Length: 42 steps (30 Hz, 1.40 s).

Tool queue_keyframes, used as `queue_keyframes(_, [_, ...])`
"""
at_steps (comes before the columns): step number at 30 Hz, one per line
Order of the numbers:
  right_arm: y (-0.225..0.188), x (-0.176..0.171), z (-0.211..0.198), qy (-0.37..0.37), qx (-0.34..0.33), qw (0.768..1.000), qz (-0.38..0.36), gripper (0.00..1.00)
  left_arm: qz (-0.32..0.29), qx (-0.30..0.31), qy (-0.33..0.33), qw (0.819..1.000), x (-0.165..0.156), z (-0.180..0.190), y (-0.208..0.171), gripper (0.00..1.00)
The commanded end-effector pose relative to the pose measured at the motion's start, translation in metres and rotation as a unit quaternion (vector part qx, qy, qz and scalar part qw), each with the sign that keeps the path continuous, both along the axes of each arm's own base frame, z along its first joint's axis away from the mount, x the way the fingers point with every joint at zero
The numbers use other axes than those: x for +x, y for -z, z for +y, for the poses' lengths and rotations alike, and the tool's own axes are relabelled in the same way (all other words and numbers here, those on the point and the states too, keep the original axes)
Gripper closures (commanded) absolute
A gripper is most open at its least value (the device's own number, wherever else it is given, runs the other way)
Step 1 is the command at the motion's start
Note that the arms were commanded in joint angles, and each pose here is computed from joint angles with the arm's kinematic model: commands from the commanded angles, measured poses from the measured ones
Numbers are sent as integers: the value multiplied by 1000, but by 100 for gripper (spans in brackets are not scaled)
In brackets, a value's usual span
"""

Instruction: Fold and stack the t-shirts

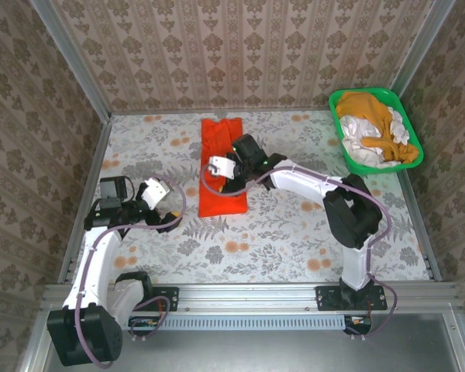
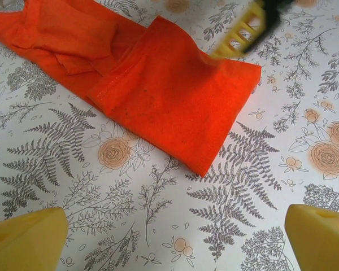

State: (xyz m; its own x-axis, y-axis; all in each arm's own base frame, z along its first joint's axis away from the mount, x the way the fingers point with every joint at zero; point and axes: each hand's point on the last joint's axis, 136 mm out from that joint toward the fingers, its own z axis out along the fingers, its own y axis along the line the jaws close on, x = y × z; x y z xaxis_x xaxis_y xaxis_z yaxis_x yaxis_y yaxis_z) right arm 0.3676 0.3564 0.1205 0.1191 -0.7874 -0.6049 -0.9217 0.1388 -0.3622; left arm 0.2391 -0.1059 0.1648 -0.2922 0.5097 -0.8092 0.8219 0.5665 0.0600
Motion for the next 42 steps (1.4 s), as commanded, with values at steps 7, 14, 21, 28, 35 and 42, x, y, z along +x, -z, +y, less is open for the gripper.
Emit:
queue_keyframes(7, [48, -74, 17, -111, -50, 992, 41, 36, 7, -17, 5, 1000, -3, -3, 2, 0])
queue_keyframes(14, [78, -65, 14, -103, -85, 990, 51, 44, 6, -18, 4, 1000, -4, -3, 2, 0])
queue_keyframes(21, [106, -56, 6, -87, -122, 987, 60, 48, 8, -23, 4, 1000, -5, -4, 1, 0])
queue_keyframes(28, [117, -34, -3, -33, -154, 987, 25, 84, 8, -21, 2, 1000, -4, -4, 2, 0])
queue_keyframes(35, [102, -65, -9, -62, -140, 987, 40, 100, 9, -24, -3, 1000, -2, -4, 1, 0])
queue_keyframes(42, [69, -121, -23, -71, -94, 987, 108, 100, 19, -51, -33, 998, 11, -17, -10, 0])
